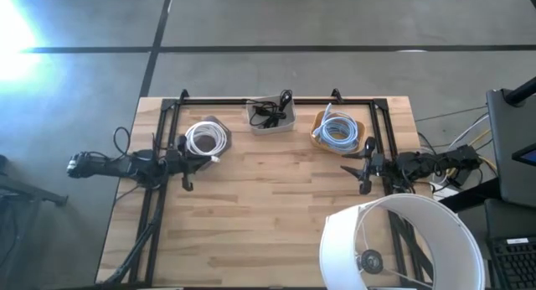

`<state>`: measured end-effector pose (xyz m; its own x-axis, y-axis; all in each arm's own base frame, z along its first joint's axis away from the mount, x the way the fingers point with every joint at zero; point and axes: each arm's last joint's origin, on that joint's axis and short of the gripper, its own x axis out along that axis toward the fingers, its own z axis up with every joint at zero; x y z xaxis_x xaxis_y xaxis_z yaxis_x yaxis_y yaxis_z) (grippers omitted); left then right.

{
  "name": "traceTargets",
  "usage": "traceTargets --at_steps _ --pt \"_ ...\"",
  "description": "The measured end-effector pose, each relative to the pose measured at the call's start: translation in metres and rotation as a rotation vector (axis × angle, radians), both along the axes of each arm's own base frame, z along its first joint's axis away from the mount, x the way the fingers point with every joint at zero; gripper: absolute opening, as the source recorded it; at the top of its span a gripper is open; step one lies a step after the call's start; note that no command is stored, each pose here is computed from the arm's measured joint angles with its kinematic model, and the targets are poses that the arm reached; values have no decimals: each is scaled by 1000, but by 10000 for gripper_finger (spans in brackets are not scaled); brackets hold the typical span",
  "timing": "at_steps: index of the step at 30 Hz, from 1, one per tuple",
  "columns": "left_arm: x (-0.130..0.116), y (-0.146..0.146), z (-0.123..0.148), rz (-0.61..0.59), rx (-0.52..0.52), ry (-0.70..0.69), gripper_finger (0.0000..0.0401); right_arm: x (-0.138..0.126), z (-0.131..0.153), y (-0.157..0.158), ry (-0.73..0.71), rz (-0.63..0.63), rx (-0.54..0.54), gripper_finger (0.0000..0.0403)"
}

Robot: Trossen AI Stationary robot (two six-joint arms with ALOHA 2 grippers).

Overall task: Pick & Place USB Port
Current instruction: Return to Home Position

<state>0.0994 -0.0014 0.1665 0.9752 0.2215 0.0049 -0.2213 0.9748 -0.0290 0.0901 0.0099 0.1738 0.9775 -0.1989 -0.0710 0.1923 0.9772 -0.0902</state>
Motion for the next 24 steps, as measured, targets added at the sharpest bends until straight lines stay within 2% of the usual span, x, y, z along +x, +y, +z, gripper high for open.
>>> traceTargets --at_steps 24 --pt "0 0 0 0 0 0 14 0 0 0 0 2 2 171"
